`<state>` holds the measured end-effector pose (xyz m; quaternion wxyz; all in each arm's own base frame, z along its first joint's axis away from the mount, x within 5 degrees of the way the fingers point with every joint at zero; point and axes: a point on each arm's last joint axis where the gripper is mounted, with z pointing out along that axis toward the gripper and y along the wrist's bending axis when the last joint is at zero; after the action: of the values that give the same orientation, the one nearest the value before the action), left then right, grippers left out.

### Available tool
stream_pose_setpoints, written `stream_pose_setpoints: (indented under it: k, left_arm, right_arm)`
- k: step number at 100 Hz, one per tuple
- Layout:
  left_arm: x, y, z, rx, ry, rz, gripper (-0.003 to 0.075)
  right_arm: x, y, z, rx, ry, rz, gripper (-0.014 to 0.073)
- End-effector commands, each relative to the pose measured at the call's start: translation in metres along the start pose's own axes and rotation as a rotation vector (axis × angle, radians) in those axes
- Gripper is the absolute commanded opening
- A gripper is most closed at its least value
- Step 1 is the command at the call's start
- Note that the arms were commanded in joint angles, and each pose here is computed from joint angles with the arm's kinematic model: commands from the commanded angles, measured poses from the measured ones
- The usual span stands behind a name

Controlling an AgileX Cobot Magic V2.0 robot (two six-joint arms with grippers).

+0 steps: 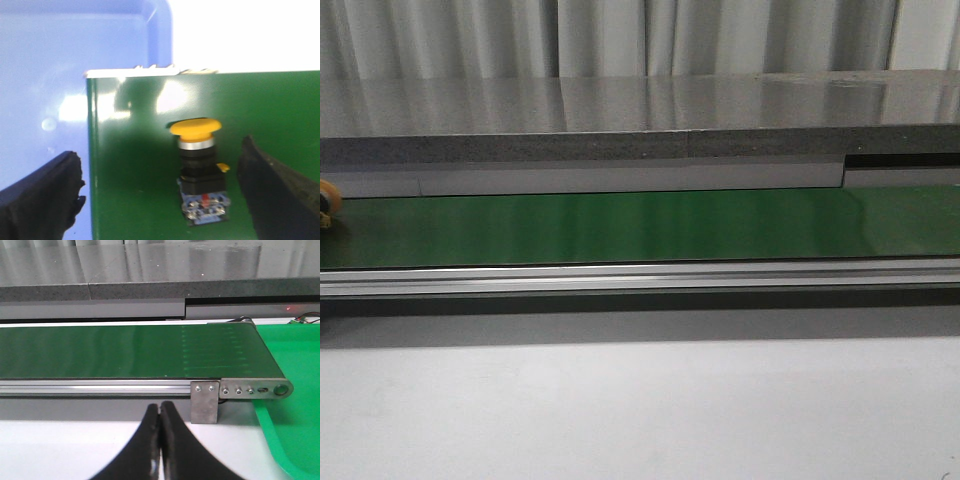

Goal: Move button from left to right

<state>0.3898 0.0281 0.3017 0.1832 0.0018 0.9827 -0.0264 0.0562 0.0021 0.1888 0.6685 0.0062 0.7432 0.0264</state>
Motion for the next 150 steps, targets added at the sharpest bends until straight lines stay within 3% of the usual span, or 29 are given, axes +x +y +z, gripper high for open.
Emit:
stream_pose_setpoints:
  k: [1, 20, 36, 75, 119, 150]
  left_arm:
    - [-0.003, -0.022, -0.050, 0.026, -0.164, 0.046, 0.0608]
    - [0.005, -0.057, -0.088, 0.051, -0.298, 0.140, 0.0608]
    - [0.022, -0.070, -0.110, 0.059, -0.418, 0.178, 0.0606]
    - [0.116, -0.060, -0.138, 0.052, -0.764, 0.141, 0.0606]
    - [0.241, -0.045, -0.129, 0.054, -1.136, 0.087, 0.0606]
    - [0.292, -0.040, -0.128, 0.059, -1.303, 0.084, 0.0606]
  right_arm:
    - [-0.013, 0.000, -0.003, -0.001, -0.115, -0.012, -0.0066]
    - [-0.013, 0.000, -0.003, -0.001, -0.115, -0.012, -0.0066]
    - [-0.013, 0.000, -0.003, -0.001, -0.115, -0.012, -0.0066]
    - [-0.013, 0.000, -0.003, -0.001, -0.115, -0.012, -0.0066]
    - [-0.013, 0.000, -0.003, -0.001, -0.115, -0.012, -0.0066]
    - [-0.013, 0.000, -0.003, -0.001, -0.115, -0.012, -0.0066]
